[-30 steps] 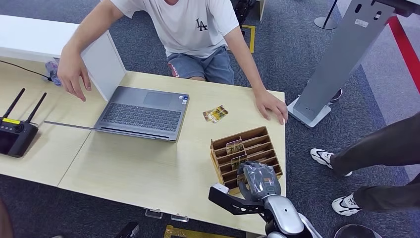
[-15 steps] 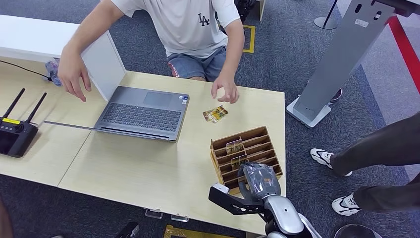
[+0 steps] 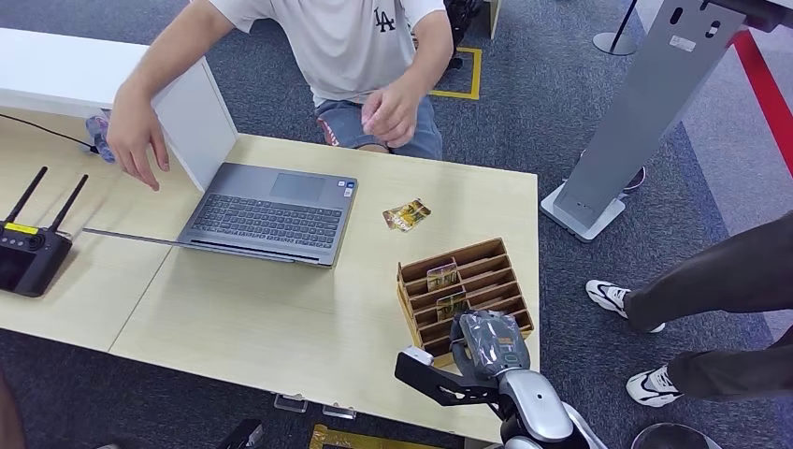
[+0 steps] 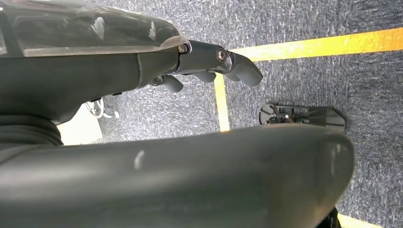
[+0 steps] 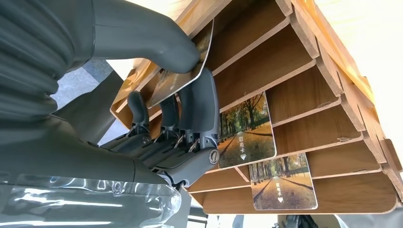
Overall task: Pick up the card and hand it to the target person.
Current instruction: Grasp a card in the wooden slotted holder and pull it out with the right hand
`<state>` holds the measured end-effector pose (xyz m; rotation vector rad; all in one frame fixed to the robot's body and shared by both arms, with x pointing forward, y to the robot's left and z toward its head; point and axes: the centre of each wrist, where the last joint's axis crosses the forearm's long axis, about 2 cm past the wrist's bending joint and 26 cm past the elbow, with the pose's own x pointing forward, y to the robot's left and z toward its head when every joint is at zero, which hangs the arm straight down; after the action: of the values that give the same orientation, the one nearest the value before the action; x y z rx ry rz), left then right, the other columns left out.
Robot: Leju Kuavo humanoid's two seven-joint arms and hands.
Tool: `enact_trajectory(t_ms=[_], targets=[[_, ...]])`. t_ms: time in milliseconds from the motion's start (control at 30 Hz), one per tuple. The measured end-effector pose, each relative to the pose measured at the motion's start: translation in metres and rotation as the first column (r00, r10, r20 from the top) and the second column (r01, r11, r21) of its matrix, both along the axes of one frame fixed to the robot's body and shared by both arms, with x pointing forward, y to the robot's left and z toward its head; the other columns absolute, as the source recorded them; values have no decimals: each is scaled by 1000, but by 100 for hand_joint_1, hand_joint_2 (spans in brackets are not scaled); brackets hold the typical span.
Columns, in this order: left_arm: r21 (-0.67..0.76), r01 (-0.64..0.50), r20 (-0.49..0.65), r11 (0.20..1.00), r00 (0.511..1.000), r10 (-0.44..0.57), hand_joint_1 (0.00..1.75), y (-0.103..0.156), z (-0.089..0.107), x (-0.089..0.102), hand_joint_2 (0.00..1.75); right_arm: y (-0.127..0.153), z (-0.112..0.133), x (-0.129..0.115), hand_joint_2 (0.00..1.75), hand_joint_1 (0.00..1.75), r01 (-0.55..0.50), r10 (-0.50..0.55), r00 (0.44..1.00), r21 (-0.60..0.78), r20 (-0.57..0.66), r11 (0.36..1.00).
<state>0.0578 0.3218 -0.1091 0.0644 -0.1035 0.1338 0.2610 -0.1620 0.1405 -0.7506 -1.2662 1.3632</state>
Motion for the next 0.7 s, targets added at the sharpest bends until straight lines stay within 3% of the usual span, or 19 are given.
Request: enact_trajectory(t_ms=[433, 700], targets=[[0, 0, 0, 1000, 1000, 0, 0, 0, 0, 0, 0, 0, 0, 0, 175, 132, -1, 1, 1000, 0, 0, 1000], [-1, 1, 2, 1000, 1000, -1, 0, 0, 0, 0, 0, 0, 0, 0, 175, 160, -1, 1, 1000, 2, 3, 1000]])
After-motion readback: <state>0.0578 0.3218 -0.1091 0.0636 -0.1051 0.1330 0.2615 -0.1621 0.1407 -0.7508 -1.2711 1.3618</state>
